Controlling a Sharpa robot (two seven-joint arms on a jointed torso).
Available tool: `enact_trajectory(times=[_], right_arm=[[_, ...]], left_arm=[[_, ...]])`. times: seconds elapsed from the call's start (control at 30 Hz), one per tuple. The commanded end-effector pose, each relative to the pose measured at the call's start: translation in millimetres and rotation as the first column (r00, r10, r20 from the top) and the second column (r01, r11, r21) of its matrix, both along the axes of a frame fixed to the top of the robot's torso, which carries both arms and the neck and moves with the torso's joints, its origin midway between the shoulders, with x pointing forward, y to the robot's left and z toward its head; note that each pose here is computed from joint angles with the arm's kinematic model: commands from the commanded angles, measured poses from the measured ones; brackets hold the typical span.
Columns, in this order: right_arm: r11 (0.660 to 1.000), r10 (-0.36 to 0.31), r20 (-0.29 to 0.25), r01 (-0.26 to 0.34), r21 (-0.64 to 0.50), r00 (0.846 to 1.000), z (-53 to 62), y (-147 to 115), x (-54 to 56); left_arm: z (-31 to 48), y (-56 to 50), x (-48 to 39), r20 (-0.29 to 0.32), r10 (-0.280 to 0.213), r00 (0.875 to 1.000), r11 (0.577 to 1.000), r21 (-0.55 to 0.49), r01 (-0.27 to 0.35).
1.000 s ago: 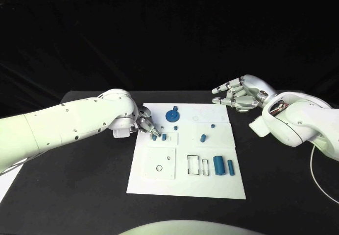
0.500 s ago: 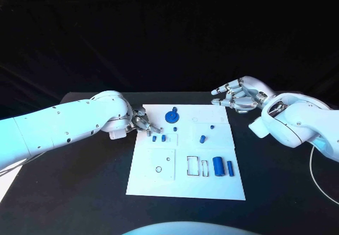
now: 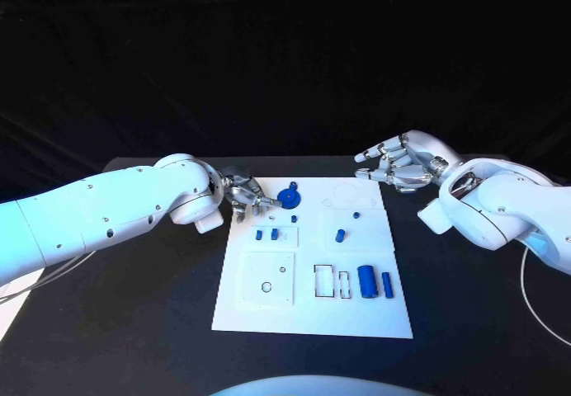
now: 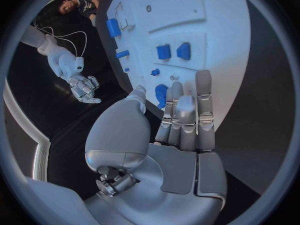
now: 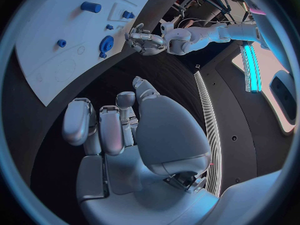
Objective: Assemble the parts on the task board
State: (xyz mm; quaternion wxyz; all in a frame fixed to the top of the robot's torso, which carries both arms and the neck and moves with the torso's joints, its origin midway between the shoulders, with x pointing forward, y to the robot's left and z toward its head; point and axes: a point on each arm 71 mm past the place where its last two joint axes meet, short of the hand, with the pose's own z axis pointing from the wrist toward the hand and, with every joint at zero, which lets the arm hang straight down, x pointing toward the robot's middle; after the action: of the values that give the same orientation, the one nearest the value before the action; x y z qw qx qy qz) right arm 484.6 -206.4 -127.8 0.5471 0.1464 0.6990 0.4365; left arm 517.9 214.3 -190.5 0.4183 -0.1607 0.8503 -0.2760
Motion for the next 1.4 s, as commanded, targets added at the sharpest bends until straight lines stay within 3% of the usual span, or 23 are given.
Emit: enact_trajectory(times=[0.03,0.13,0.27,0.4,0.47,0.6,0.87,1.4], right_arm=[[1.000,0.013,-0.005,-0.013,-0.005,1.000,-0.9,1,-0.4],[1.000,0.013,-0.005,-0.013,-0.005,1.000,-1.0,1,-0.3],[1.000,0.013,-0.006,-0.013,-0.005,1.000,-1.3,1,-0.3],[1.000,0.014,-0.007,-0.014,-0.006,1.000,-1.5,1,-0.4],[1.000,0.014,-0.007,-0.014,-0.006,1.000,-1.5,1,-0.6],[1.000,0.014,-0.007,-0.014,-0.006,1.000,-1.6,1,-0.8],[1.000,0.016,-0.007,-0.016,-0.005,1.000,-1.7,2,-1.0],[1.000,0.018,-0.007,-0.018,-0.005,1.000,-1.8,2,-1.1]], left_arm=[[12.0,-16.3,1.3,0.196,-0.088,0.977,0.987,-0.113,0.111],[12.3,-24.8,-0.9,0.304,-0.143,0.942,0.979,-0.095,0.179],[10.7,-39.1,-5.7,0.431,-0.238,0.870,0.961,-0.024,0.274],[5.0,-50.9,-8.8,0.488,-0.316,0.814,0.944,0.076,0.321],[1.2,-55.6,-9.7,0.497,-0.346,0.795,0.936,0.125,0.329],[-6.5,-61.3,-10.9,0.490,-0.381,0.784,0.925,0.192,0.329],[-15.5,-68.7,-12.0,0.451,-0.421,0.787,0.904,0.280,0.323],[-18.1,-74.5,-11.0,0.432,-0.434,0.791,0.892,0.330,0.309]])
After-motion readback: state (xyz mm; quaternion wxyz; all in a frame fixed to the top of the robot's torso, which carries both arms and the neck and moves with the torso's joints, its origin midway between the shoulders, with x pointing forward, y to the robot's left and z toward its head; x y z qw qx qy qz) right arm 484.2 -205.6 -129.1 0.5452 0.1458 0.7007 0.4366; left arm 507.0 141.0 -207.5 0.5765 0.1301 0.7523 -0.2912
